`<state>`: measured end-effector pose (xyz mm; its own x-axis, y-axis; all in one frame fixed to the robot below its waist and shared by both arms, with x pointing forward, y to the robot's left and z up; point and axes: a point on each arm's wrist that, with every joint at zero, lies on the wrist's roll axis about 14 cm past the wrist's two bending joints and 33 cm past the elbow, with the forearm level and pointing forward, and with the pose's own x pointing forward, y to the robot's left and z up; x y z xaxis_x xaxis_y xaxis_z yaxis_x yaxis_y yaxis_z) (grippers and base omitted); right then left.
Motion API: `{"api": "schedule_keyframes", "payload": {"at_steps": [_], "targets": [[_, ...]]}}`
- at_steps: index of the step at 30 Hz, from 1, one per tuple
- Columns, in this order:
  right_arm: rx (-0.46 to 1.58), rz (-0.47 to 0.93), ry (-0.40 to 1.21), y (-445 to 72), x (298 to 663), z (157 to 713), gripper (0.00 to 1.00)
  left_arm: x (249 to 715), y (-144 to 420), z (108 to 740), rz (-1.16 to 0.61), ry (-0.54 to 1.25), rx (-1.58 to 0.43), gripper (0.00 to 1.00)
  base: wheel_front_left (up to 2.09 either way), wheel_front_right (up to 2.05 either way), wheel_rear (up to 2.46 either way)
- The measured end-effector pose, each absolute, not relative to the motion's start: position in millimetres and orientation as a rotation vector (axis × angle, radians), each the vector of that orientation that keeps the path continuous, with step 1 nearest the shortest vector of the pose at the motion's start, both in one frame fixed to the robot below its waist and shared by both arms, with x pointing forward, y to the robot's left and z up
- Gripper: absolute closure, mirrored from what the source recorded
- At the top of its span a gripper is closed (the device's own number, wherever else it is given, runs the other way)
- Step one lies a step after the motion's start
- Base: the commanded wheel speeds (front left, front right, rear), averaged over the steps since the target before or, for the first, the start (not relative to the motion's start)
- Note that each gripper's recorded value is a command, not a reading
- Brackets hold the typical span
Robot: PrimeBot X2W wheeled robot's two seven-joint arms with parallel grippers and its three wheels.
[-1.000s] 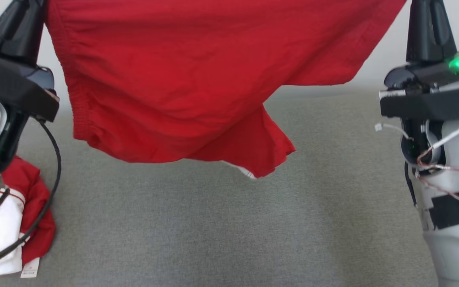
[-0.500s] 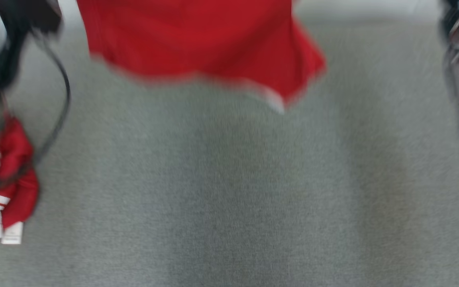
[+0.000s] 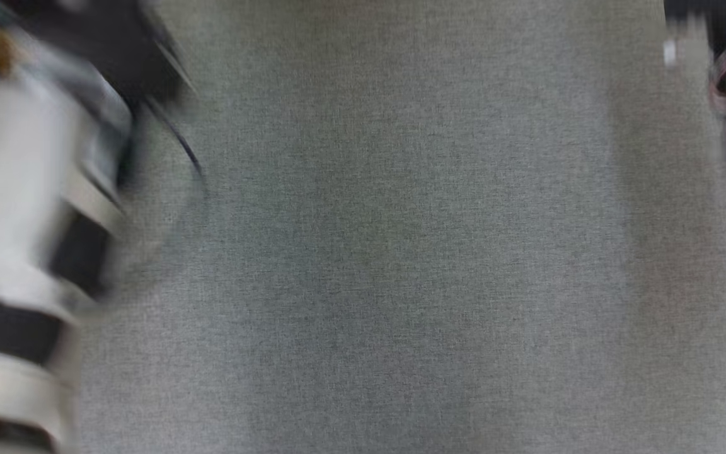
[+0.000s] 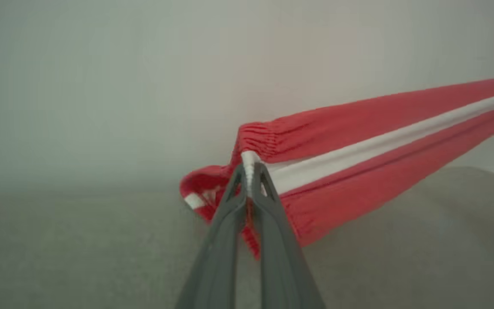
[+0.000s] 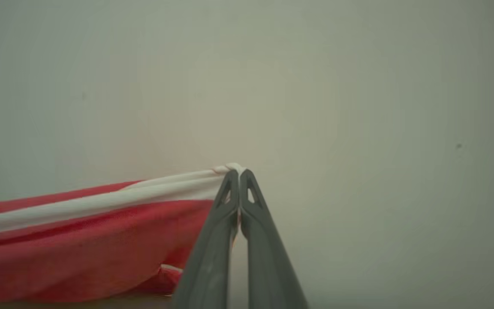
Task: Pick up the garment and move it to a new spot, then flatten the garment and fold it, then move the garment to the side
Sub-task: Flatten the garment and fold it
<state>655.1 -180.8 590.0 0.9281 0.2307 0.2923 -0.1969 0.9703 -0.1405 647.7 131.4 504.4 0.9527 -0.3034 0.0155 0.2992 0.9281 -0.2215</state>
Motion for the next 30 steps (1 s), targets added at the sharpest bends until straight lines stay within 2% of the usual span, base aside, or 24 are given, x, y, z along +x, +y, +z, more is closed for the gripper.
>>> {"api": "schedule_keyframes", "payload": {"at_steps": [3, 4, 7, 12, 30], "targets": [[-0.059, 0.153, -0.177, -209, 628, 531, 1.00, 605, 104, 439, -0.342, 0.186, -0.300, 1.00, 0.00, 0.00, 0.00], [-0.059, 0.153, -0.177, -209, 628, 531, 1.00, 605, 104, 439, -0.342, 0.186, -0.300, 1.00, 0.00, 0.00, 0.00], [-0.040, 0.125, -0.075, -221, 593, 491, 1.00, 572, 101, 410, -0.314, 0.271, -0.388, 1.00, 0.00, 0.00, 0.00], [0.011, 0.085, 0.033, -230, 536, 456, 1.00, 532, 97, 399, -0.293, 0.323, -0.484, 1.00, 0.00, 0.00, 0.00], [0.108, 0.044, 0.163, -210, 398, 430, 1.00, 391, 112, 378, -0.166, 0.434, -0.621, 1.00, 0.00, 0.00, 0.00]]}}
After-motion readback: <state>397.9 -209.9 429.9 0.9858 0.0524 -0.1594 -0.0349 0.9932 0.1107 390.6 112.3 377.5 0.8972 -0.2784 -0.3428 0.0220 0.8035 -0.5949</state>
